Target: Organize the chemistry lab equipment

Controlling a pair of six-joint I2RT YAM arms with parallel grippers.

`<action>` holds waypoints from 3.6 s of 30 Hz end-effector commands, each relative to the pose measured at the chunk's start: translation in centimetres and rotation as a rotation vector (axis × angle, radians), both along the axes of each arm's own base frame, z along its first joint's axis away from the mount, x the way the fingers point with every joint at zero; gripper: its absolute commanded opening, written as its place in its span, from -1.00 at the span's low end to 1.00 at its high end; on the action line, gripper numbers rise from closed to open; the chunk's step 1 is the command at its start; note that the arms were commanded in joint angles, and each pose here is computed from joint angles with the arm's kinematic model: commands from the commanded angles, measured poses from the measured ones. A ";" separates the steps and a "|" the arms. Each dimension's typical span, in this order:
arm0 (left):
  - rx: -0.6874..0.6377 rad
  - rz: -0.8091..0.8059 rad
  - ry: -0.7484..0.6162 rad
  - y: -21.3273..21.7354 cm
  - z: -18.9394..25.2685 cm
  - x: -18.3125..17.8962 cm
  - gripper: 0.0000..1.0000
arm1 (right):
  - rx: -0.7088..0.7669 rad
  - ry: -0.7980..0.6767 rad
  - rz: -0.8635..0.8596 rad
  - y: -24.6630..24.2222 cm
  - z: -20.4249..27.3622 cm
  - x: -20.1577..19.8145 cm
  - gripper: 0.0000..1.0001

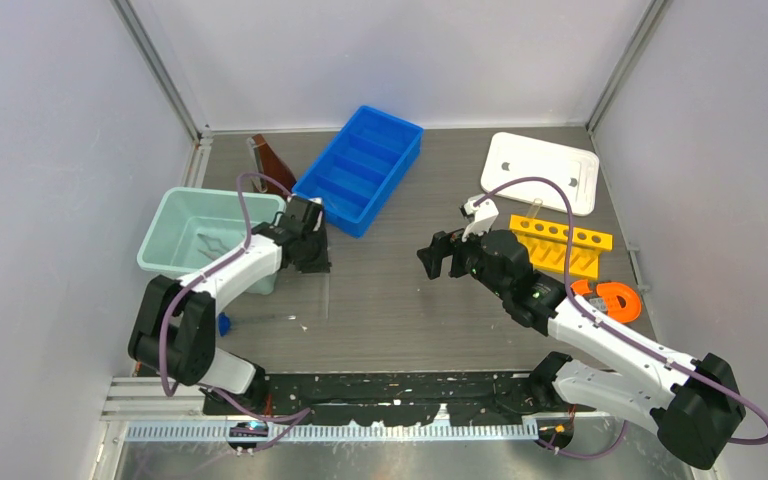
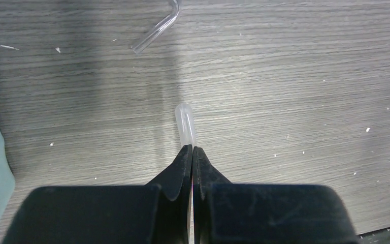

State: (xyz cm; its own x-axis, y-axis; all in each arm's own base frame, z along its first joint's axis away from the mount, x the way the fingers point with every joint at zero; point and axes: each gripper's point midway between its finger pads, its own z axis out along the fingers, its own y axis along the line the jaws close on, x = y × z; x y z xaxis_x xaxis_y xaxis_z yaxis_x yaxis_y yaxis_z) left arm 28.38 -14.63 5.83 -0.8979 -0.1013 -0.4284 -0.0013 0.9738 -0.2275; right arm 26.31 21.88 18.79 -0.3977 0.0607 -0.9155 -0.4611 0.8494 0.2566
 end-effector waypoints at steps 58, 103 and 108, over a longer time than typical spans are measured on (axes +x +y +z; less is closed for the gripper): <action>-0.223 0.715 -0.610 1.4 10.1 23.5 -0.91 | -0.006 -0.022 -0.014 0.2 0.7 0.7 0.87; -0.245 -0.276 -0.474 0.2 16.4 -6.4 0.99 | -0.541 0.429 -0.341 -8.9 -7.5 18.7 0.11; -0.228 -0.312 -0.478 -0.2 16.6 -7.3 0.99 | -0.567 0.501 -0.352 -10.4 -9.7 20.7 0.09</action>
State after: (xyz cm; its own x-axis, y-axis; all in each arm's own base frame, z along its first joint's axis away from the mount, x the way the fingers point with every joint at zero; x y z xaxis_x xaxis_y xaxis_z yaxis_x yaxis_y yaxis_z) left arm 21.23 -13.97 21.35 -0.6476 -0.0117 -0.7619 0.3821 0.8601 -0.3379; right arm 45.90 11.79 8.52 -0.7960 -0.1484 -0.5868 -0.0705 0.9856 -0.1537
